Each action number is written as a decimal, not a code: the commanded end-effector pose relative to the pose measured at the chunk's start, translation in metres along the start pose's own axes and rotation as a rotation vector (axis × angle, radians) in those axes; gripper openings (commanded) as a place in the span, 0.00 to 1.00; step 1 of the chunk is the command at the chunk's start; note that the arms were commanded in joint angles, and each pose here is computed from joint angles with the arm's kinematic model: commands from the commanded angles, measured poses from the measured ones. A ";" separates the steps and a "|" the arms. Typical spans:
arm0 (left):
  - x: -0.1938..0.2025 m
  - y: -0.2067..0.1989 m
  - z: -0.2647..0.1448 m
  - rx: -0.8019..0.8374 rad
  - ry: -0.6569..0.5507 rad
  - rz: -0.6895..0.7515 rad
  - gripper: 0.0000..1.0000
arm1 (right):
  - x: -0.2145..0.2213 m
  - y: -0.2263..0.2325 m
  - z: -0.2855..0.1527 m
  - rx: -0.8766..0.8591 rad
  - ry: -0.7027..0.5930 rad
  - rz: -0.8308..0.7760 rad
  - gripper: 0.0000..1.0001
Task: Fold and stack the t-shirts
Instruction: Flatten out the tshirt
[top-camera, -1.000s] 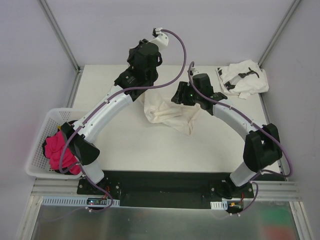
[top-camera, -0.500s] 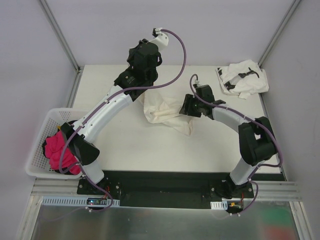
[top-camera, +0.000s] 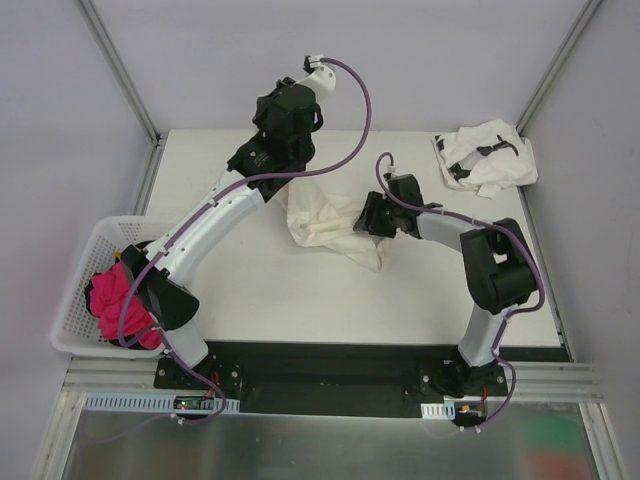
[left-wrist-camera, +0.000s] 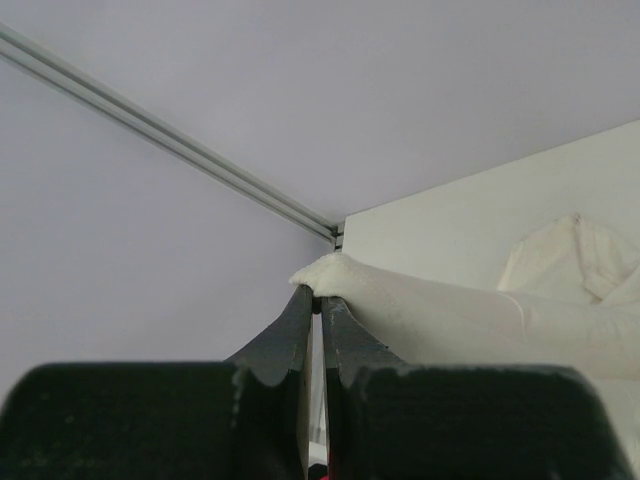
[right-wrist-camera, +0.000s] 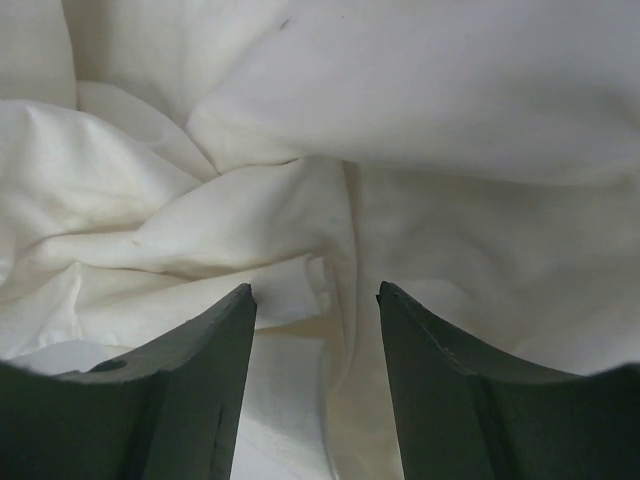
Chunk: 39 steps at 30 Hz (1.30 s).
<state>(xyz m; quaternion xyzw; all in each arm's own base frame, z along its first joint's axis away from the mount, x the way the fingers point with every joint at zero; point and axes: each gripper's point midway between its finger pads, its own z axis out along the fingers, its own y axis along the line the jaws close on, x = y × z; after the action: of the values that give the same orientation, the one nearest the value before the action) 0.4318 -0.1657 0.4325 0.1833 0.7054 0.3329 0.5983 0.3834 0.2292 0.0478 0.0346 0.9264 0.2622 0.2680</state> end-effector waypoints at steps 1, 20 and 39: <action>-0.010 0.027 -0.006 -0.036 -0.041 -0.092 0.00 | -0.011 0.019 0.000 -0.067 -0.033 0.007 0.56; -0.006 0.020 -0.001 -0.033 -0.028 -0.077 0.00 | -0.030 0.029 -0.013 -0.056 -0.077 -0.010 0.01; -0.004 0.009 0.002 -0.020 -0.022 -0.067 0.00 | -0.094 0.038 -0.067 0.007 -0.187 -0.072 0.01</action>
<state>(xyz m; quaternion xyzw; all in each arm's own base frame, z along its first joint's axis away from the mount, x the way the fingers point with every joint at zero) 0.4336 -0.1638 0.4273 0.1842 0.7079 0.3353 0.5937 0.4127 0.2264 0.1225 0.0250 0.9096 0.2608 0.3226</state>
